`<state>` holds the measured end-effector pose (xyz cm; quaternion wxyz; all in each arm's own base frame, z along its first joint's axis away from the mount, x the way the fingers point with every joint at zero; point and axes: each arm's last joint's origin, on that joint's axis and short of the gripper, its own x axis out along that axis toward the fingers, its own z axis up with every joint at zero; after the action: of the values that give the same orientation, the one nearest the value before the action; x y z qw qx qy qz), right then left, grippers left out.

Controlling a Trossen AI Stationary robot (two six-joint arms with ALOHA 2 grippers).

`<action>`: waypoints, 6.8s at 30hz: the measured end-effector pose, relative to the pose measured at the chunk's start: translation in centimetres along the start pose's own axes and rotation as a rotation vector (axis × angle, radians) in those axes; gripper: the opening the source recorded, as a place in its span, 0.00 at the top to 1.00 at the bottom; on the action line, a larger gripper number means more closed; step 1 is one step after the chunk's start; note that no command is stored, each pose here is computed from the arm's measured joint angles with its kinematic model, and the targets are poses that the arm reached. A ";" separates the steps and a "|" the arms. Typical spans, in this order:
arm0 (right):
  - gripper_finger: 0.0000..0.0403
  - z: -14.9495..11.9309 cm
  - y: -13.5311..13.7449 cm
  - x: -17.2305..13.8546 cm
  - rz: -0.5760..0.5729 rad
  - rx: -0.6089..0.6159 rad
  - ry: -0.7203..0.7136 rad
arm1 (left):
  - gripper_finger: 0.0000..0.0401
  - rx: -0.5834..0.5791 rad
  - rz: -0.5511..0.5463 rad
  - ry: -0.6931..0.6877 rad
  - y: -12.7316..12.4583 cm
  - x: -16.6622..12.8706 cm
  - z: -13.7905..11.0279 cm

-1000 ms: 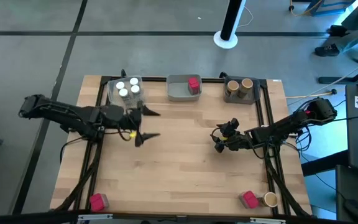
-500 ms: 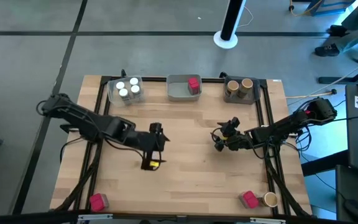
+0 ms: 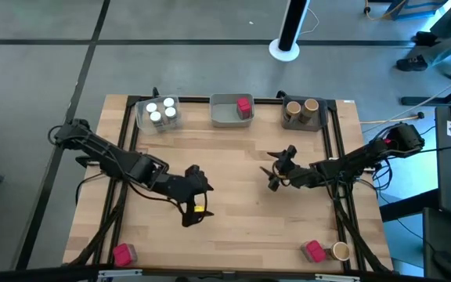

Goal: Sort spices by type
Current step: Put the red seasoning can into the gray bin

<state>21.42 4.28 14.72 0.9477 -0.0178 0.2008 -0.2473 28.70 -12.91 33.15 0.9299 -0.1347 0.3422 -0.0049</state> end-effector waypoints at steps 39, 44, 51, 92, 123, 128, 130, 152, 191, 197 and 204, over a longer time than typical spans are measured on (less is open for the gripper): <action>0.25 2.4 1.0 -0.4 0.292 0.237 -0.156 | 0.03 -0.960 0.417 0.780 -8.5 -5.6 -14.8; 0.25 2.4 1.0 -0.3 0.276 0.232 -0.161 | 0.03 -0.774 0.389 0.841 -9.0 -4.7 -15.8; 0.25 2.4 1.0 -0.3 0.271 0.214 -0.165 | 0.03 -0.503 0.336 0.927 -9.8 -3.1 -17.6; 0.25 2.4 1.0 -0.3 0.271 0.214 -0.164 | 0.04 -0.306 0.445 0.987 -11.8 -2.3 -23.9; 0.25 2.4 1.0 -0.3 0.291 0.235 -0.151 | 0.26 -0.309 0.444 0.923 -7.0 0.1 -17.6; 0.25 2.3 1.1 -0.4 0.321 0.233 -0.142 | 0.25 -0.288 0.428 0.848 -4.7 0.8 -14.4; 0.25 2.3 1.1 -0.4 0.323 0.233 -0.140 | 0.25 -0.290 0.413 0.832 -3.6 1.0 -13.1; 0.25 2.1 1.1 -0.3 0.322 0.249 -0.121 | 0.25 -0.125 0.346 0.628 8.5 3.0 -0.7; 0.25 1.9 1.0 -0.3 0.287 0.230 -0.108 | 0.25 -0.078 0.591 0.434 30.5 5.9 13.9; 0.25 1.9 1.0 -0.2 0.285 0.224 -0.105 | 0.25 -0.105 0.613 0.443 33.2 6.8 13.5; 0.25 1.7 1.0 -0.2 0.282 0.216 -0.094 | 0.25 -0.120 0.631 0.446 35.9 8.1 12.4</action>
<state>22.38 5.16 16.26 0.9778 0.1010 0.1288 -0.1311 39.86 23.95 27.96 0.7791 -0.0729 0.5601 0.2721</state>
